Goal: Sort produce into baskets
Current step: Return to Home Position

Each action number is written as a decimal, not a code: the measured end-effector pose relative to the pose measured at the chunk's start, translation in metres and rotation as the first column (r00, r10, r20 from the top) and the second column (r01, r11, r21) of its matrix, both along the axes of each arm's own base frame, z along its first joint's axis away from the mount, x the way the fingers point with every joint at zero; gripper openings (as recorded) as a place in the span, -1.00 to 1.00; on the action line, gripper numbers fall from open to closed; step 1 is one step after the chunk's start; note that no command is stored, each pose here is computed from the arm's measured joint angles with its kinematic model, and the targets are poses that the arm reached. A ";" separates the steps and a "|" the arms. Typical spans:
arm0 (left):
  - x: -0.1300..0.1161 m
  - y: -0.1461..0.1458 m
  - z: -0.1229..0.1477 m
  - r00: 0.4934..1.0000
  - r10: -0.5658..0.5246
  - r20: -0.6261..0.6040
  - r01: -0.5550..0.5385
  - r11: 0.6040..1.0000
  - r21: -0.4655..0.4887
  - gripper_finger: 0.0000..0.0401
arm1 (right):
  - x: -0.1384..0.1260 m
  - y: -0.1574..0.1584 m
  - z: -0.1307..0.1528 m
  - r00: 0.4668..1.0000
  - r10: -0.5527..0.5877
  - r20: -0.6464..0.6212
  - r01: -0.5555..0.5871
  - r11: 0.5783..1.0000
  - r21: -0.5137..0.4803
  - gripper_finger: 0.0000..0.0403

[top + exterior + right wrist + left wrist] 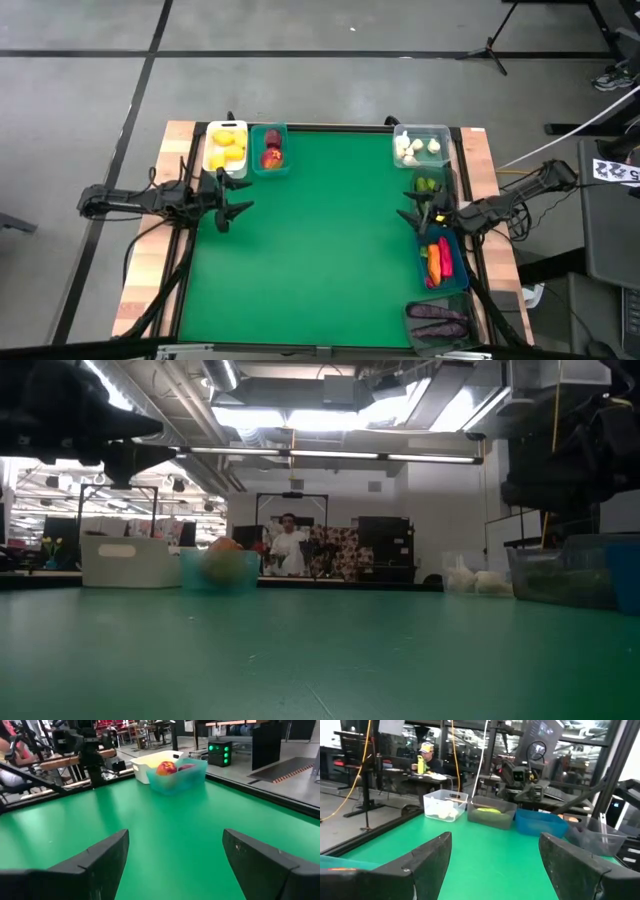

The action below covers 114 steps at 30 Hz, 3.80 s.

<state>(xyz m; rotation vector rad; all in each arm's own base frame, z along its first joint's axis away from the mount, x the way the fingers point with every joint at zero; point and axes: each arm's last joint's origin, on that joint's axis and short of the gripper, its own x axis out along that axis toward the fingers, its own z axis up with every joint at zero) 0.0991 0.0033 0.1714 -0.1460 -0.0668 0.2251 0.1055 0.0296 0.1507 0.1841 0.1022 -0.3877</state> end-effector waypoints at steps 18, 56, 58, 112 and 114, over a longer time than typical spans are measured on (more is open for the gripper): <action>0.000 -0.001 -0.004 1.000 -0.011 -0.013 0.009 0.994 -0.110 0.48 | 0.001 0.014 0.039 0.778 0.585 0.230 -0.514 0.802 -0.304 0.60; 0.001 -0.001 -0.004 1.000 -0.017 -0.021 0.014 0.994 -0.111 0.48 | -0.011 -0.006 0.020 0.876 0.471 0.102 -0.440 0.868 -0.230 0.60; 0.001 -0.001 -0.004 1.000 -0.016 -0.021 0.014 0.994 -0.111 0.48 | -0.011 -0.005 0.020 0.876 0.471 0.102 -0.440 0.868 -0.230 0.60; 0.001 -0.001 -0.004 1.000 -0.016 -0.021 0.014 0.994 -0.110 0.48 | -0.011 -0.005 0.019 0.876 0.473 0.099 -0.442 0.867 -0.231 0.60; 0.001 -0.001 -0.004 1.000 -0.016 -0.021 0.014 0.994 -0.110 0.48 | -0.011 -0.005 0.019 0.876 0.472 0.099 -0.442 0.867 -0.231 0.60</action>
